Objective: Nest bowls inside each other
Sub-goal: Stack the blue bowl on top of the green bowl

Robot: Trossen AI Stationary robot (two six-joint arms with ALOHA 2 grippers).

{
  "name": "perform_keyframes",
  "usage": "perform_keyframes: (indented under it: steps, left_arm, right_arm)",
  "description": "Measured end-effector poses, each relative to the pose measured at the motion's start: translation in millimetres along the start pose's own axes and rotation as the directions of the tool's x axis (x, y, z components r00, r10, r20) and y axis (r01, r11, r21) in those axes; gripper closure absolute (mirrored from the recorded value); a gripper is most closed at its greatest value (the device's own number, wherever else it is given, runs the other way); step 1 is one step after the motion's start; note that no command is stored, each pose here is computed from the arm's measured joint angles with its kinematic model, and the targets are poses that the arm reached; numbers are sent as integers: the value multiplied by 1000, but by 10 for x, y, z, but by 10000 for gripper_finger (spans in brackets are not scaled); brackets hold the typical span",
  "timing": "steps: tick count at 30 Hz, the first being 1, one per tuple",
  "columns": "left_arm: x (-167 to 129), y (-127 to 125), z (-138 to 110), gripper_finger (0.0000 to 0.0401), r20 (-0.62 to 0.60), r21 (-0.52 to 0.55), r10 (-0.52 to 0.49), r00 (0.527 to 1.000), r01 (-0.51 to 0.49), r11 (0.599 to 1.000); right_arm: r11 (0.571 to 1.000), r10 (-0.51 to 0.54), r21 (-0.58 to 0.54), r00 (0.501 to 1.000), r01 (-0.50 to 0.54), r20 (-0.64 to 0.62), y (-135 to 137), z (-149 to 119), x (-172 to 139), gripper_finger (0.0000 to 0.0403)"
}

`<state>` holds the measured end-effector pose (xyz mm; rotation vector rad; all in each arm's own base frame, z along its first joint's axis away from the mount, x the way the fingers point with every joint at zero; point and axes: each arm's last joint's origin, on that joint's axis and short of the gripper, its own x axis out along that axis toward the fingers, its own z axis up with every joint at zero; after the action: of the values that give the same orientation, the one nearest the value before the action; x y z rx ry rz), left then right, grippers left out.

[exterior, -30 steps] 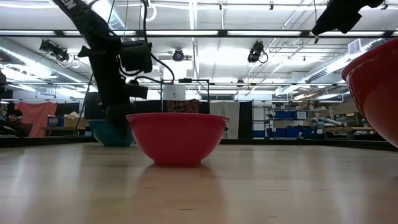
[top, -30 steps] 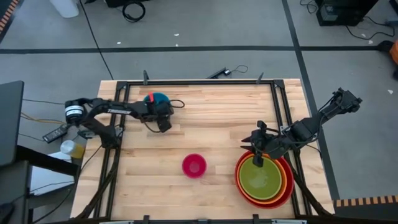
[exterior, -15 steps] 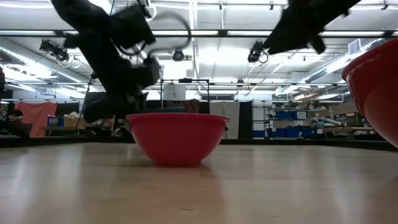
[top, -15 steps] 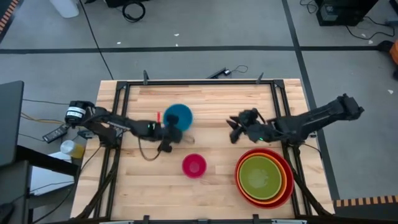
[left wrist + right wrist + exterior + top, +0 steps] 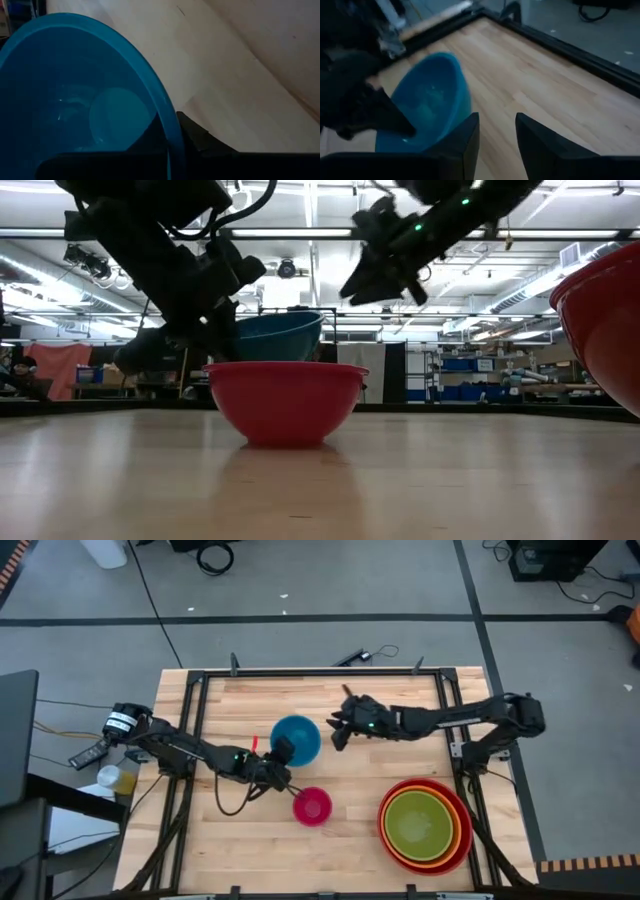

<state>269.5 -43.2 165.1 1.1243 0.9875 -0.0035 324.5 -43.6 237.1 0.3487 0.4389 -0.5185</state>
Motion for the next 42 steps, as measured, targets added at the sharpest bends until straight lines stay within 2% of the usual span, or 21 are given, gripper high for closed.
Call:
perform_keyframes:
  steps: [6, 10, 14, 16, 18, 22, 24, 26, 28, 30, 33, 35, 38, 42]
  left_arm:
    - [11, 27, 1, 381, 5, -17, 16, 1000, -16, 1000]
    - [11, 31, 4, 381, 8, -22, 19, 1000, -19, 1000]
    - [7, 36, 17, 381, 18, -32, 27, 999, -26, 999]
    - [-4, 19, 36, 380, 29, -33, 26, 999, -25, 999]
    - [-18, 12, 64, 380, 49, -59, 32, 998, -29, 998]
    - [-36, 57, 133, 371, 114, -218, 60, 992, -34, 975]
    - [-55, 106, 171, 353, 141, -298, 87, 986, -42, 954]
    - [-64, 138, 188, 325, 150, -371, 125, 981, -62, 927]
    - [-88, 148, 210, 291, 151, -441, 168, 974, -86, 893]
    - [-109, 121, 229, 256, 152, -473, 186, 971, -93, 876]
    - [-186, 139, 329, 213, 212, -523, 248, 945, -104, 846]
    - [-254, 157, 402, 191, 261, -545, 286, 922, -104, 832]
    - [-344, 141, 492, 173, 321, -565, 319, 892, -90, 820]
    - [-437, 81, 572, 169, 377, -557, 319, 870, -63, 828]
  right_arm:
    - [997, 0, -72, 1000, -3, -29, 136, 54, 317, 220]
    - [993, 39, -112, 997, -46, -68, 208, 31, 489, 189]
    - [990, 41, -131, 994, -54, -102, 247, -39, 622, 182]
    - [991, 30, -124, 992, -45, -121, 258, -63, 675, 196]
    - [992, 18, -123, 990, -36, -143, 260, -61, 680, 229]
    - [987, 3, -155, 985, -30, -174, 257, 9, 603, 351]
    - [984, -10, -177, 983, -23, -181, 249, 78, 524, 380]
    - [980, -51, -200, 978, 9, -203, 242, 144, 409, 380]
    - [961, -125, -270, 961, 55, -248, 213, 172, 258, 382]
    - [923, -229, -369, 927, 109, -299, 159, 183, 47, 385]
    - [910, -317, -362, 903, 203, -291, 82, 309, -276, 385]
    - [893, -383, -371, 866, 256, -323, -17, 327, -506, 385]
    - [904, -358, -372, 848, 211, -391, -45, 330, -832, 385]
    - [944, -220, -325, 852, 62, -476, 17, 294, -1376, 385]
